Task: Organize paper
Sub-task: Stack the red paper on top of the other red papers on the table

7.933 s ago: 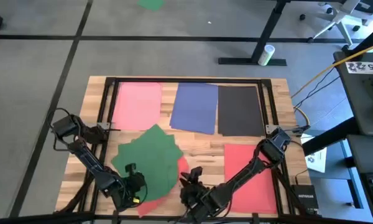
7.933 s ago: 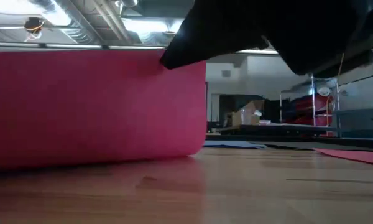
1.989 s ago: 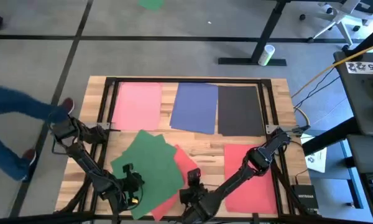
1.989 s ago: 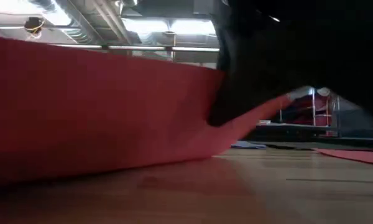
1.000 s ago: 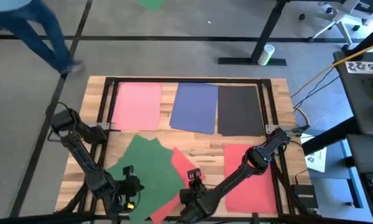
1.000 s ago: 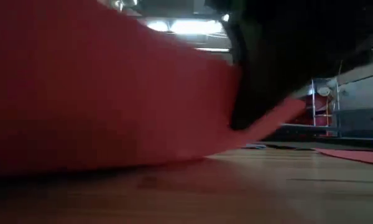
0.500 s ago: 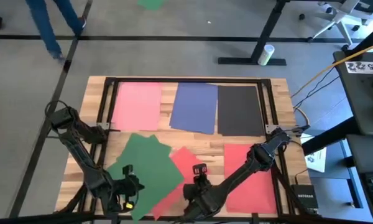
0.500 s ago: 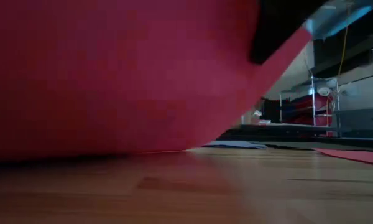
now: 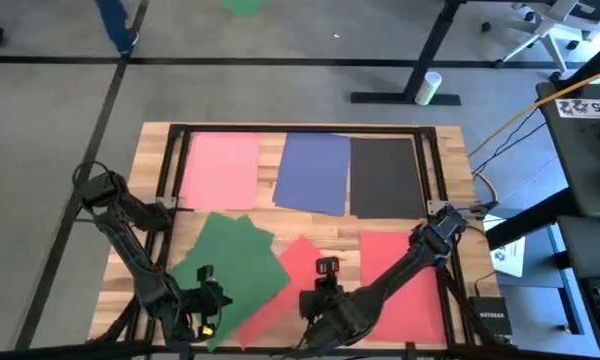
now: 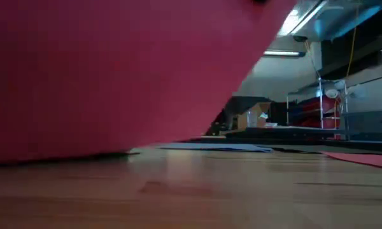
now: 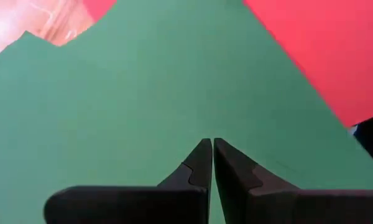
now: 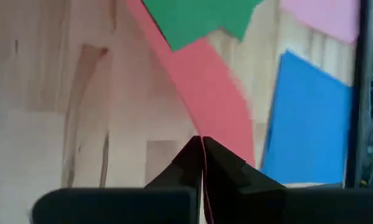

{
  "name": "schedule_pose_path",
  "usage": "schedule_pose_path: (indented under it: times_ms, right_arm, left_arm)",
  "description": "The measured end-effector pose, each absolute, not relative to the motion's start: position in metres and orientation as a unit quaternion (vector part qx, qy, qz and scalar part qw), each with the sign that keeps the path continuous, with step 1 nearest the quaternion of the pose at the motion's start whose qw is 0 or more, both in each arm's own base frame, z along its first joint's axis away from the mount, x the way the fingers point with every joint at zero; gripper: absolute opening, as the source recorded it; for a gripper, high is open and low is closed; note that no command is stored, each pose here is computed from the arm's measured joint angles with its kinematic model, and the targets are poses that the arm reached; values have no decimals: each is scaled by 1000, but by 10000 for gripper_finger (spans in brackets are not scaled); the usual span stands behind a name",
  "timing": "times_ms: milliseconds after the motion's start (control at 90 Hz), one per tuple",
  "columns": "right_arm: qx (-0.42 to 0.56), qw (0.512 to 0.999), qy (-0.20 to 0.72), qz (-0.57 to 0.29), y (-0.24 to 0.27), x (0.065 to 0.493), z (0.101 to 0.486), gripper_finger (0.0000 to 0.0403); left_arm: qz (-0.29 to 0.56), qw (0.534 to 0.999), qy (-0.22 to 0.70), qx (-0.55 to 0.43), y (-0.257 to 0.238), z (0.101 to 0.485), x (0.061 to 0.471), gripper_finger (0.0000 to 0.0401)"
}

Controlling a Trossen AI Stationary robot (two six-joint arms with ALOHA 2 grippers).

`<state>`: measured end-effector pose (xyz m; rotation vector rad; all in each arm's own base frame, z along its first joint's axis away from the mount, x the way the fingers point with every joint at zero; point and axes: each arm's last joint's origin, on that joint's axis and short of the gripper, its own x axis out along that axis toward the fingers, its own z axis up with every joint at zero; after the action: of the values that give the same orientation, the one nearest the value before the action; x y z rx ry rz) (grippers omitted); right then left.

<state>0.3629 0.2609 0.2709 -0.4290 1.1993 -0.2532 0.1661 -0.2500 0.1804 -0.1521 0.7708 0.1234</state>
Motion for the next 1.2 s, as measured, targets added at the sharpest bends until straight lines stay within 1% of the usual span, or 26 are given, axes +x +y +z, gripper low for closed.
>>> schedule_pose_path:
  times_ms: [78, 144, 444, 611, 756, 878, 1000, 1200]
  right_arm:
    - [-192, 809, 543, -120, 255, 357, 288, 0]
    - [-182, 810, 544, -124, 249, 352, 295, 0]
    - [-141, 780, 594, -137, 227, 318, 294, 0]
    - [-108, 775, 600, -165, 207, 287, 301, 0]
    - [-50, 781, 590, -199, 183, 251, 315, 0]
    - [18, 772, 593, -228, 165, 219, 317, 0]
    - [76, 746, 612, -251, 158, 192, 309, 0]
    - [143, 670, 669, -287, 167, 166, 286, 0]
  left_arm:
    - [60, 922, 375, -74, -250, 181, 166, 0]
    - [60, 922, 375, -74, -250, 181, 166, 0]
    - [60, 922, 376, -74, -250, 181, 166, 0]
    - [60, 922, 376, -74, -250, 181, 166, 0]
    - [60, 922, 376, -74, -250, 181, 166, 0]
    - [60, 922, 376, -75, -250, 181, 166, 0]
    - [59, 922, 376, -75, -250, 181, 166, 0]
    - [61, 921, 376, -79, -250, 181, 166, 0]
